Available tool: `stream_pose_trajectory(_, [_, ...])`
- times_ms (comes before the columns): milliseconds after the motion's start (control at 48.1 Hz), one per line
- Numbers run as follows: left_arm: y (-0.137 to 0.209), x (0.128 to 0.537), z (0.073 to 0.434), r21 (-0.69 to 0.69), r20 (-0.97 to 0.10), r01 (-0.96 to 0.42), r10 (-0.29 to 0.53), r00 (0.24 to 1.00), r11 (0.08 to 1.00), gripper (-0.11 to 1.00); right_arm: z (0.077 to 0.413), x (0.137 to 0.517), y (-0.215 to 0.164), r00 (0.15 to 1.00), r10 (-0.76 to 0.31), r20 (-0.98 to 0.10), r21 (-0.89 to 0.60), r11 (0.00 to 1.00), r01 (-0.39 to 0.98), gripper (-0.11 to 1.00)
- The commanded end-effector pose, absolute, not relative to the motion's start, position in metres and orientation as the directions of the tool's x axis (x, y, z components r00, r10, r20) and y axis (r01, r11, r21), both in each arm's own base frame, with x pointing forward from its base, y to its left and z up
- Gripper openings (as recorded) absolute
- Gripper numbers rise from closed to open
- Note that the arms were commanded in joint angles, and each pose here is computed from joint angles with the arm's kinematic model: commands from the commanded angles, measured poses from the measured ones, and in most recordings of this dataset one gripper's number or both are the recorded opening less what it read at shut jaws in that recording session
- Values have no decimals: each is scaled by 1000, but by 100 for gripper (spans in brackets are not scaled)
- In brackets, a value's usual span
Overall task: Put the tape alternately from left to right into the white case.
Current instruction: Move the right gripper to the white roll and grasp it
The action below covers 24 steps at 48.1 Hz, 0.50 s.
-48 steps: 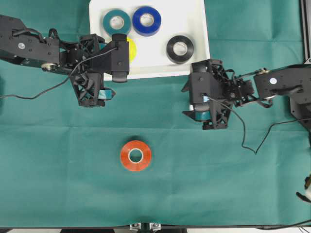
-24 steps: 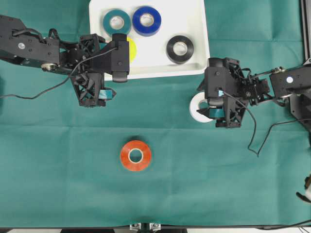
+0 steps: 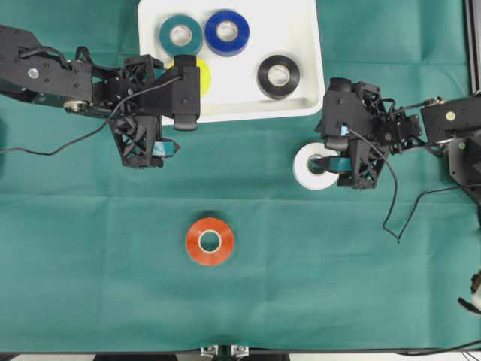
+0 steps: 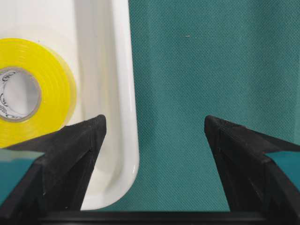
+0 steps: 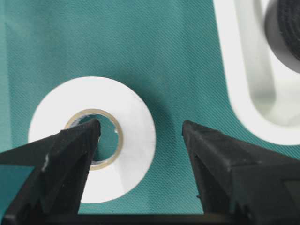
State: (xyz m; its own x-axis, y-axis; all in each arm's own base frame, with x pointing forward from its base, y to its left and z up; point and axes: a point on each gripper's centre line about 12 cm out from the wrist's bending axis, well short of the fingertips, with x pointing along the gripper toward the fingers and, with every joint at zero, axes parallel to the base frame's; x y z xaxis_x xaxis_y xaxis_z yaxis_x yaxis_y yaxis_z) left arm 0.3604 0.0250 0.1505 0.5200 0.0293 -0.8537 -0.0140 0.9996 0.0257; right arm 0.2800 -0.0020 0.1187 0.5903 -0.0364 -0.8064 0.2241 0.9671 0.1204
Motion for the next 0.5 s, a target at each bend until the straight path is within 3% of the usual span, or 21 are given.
stream_pose_trajectory(0, [24, 364, 164, 25, -830, -15, 29, 557, 1000, 77, 122, 283, -4, 604, -38, -796, 128, 965, 230, 78])
stream_pose_trajectory(478, [24, 364, 164, 25, -830, -15, 29, 557, 1000, 77, 98, 287, -3, 556, -27, -831, 123, 965, 232, 78])
